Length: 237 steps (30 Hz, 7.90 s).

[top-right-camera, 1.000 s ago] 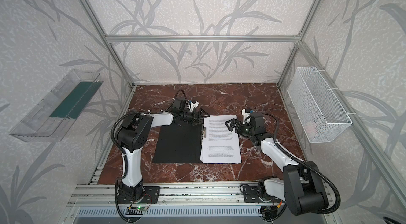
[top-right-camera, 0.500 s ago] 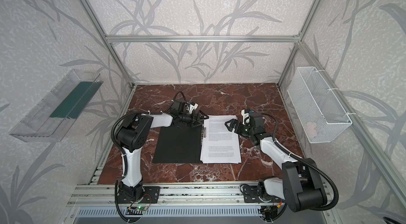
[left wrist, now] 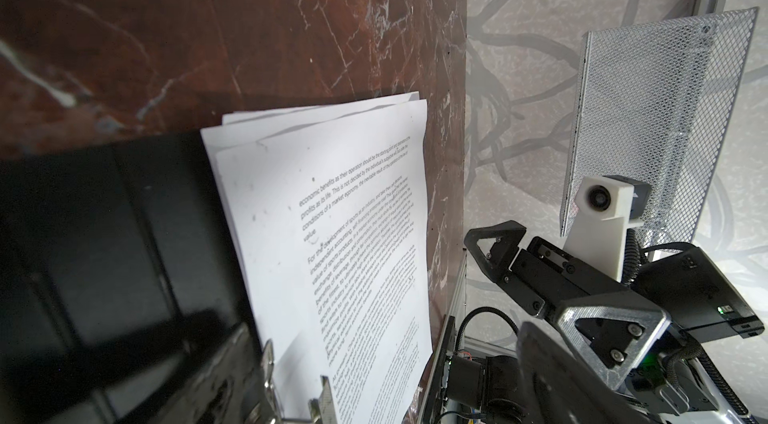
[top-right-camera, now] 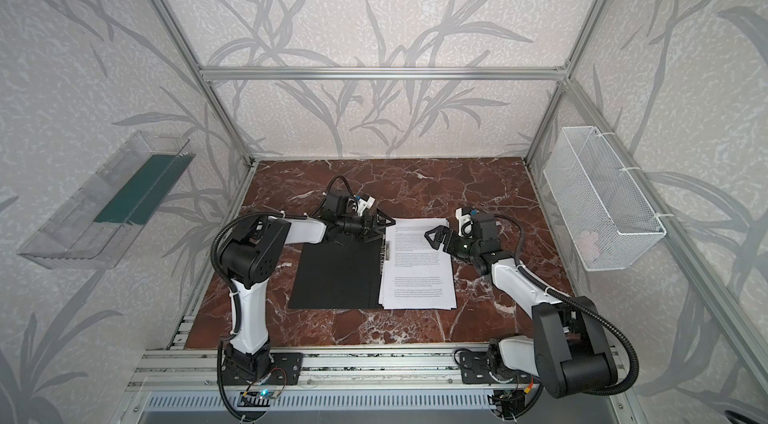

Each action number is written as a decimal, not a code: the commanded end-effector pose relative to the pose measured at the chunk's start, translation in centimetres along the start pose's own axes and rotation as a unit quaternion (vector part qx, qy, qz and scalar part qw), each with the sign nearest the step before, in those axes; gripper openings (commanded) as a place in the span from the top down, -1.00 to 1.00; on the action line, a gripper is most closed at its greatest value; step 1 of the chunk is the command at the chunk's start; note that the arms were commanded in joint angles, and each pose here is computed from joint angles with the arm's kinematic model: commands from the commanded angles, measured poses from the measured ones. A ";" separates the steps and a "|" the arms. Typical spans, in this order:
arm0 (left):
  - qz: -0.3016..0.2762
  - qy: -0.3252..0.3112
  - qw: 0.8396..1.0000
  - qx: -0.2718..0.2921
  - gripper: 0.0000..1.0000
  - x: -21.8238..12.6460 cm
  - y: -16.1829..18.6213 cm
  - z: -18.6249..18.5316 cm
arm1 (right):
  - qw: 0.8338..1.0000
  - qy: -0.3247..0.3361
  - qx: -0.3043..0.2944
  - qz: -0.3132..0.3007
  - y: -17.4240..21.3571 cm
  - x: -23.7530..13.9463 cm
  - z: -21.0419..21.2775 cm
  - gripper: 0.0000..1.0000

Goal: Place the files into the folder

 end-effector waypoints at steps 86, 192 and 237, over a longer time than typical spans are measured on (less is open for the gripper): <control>-0.289 -0.264 0.918 0.066 -0.98 -16.7 16.6 9.7 | 0.987 0.080 0.130 0.047 6.1 8.1 14.6 0.40; -0.282 -0.151 0.943 0.090 -0.98 -15.7 16.8 6.9 | 0.990 0.083 0.052 0.098 9.8 9.0 6.1 1.00; -0.236 -0.418 0.877 -0.037 -0.98 -15.3 15.4 14.7 | 0.951 0.227 -0.050 0.205 17.7 8.8 -5.1 1.00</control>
Point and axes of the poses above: each gripper's point midway between its finger pads, its own x axis out along the fingers, its own z axis along the line the jaws close on, y = z × x, the point moved 5 cm from there along -x, back along the fingers, and after that the axes turned 12 degrees about -x, right-handed, at the moved point
